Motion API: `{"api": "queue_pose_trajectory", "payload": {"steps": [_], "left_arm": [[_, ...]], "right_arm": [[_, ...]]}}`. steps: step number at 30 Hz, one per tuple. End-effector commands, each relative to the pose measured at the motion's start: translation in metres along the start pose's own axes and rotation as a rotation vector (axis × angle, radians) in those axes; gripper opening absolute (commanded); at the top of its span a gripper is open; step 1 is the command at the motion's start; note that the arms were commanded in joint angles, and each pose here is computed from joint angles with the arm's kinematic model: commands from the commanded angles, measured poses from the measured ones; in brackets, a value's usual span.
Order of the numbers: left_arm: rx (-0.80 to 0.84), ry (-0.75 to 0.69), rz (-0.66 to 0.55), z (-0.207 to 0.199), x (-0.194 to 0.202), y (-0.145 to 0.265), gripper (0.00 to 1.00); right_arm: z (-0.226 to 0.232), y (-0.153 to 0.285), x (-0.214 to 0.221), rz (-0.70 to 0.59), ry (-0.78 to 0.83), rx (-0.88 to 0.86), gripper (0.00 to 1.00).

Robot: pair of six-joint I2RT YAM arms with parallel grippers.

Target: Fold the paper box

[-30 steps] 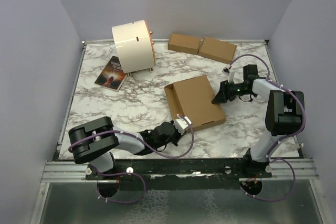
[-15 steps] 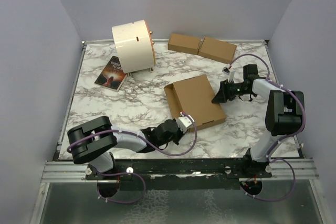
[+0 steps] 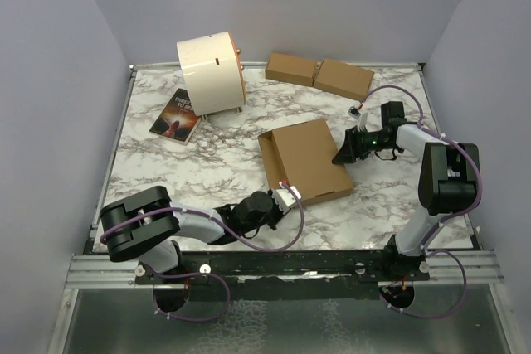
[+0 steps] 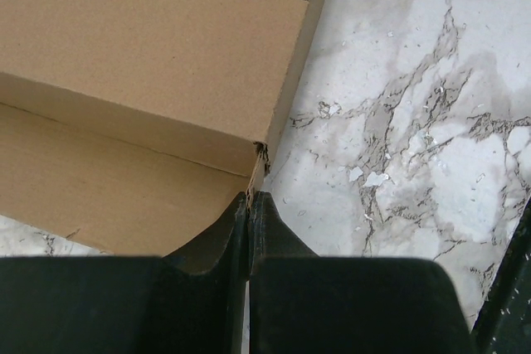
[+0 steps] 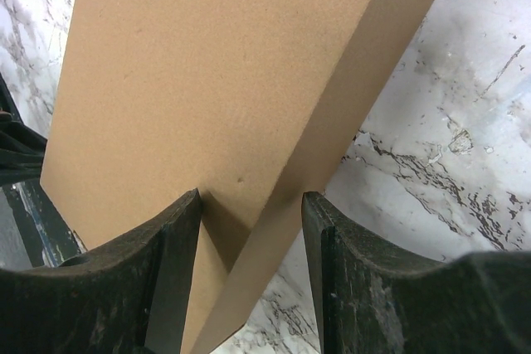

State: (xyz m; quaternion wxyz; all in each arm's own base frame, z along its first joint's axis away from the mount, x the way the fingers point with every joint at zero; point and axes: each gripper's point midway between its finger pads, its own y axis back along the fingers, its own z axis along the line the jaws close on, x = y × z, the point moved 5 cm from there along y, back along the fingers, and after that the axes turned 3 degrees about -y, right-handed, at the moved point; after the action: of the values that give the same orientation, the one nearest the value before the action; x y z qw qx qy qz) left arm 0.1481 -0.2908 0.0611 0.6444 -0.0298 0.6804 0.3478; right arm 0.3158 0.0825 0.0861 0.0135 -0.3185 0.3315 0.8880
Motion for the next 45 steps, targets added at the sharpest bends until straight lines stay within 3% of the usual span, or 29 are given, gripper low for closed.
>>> {"api": "queue_pose_trajectory", "payload": {"steps": [1,11,31,45], "left_arm": [[0.003,0.001,-0.118,0.002,-0.025,-0.001,0.00],[-0.009,0.058,-0.149,0.003,-0.017,0.007,0.00],[0.030,0.031,-0.138,-0.002,-0.011,0.003,0.00],[0.082,-0.001,-0.067,-0.009,-0.024,-0.012,0.00]], "right_arm": [[-0.016,-0.005,0.028,0.114,-0.016,0.104,0.50],[-0.020,-0.006,0.031,0.129,-0.023,0.123,0.50],[-0.021,-0.007,0.032,0.131,-0.028,0.121,0.50],[-0.017,-0.008,0.032,0.127,-0.024,0.100,0.50]]}}
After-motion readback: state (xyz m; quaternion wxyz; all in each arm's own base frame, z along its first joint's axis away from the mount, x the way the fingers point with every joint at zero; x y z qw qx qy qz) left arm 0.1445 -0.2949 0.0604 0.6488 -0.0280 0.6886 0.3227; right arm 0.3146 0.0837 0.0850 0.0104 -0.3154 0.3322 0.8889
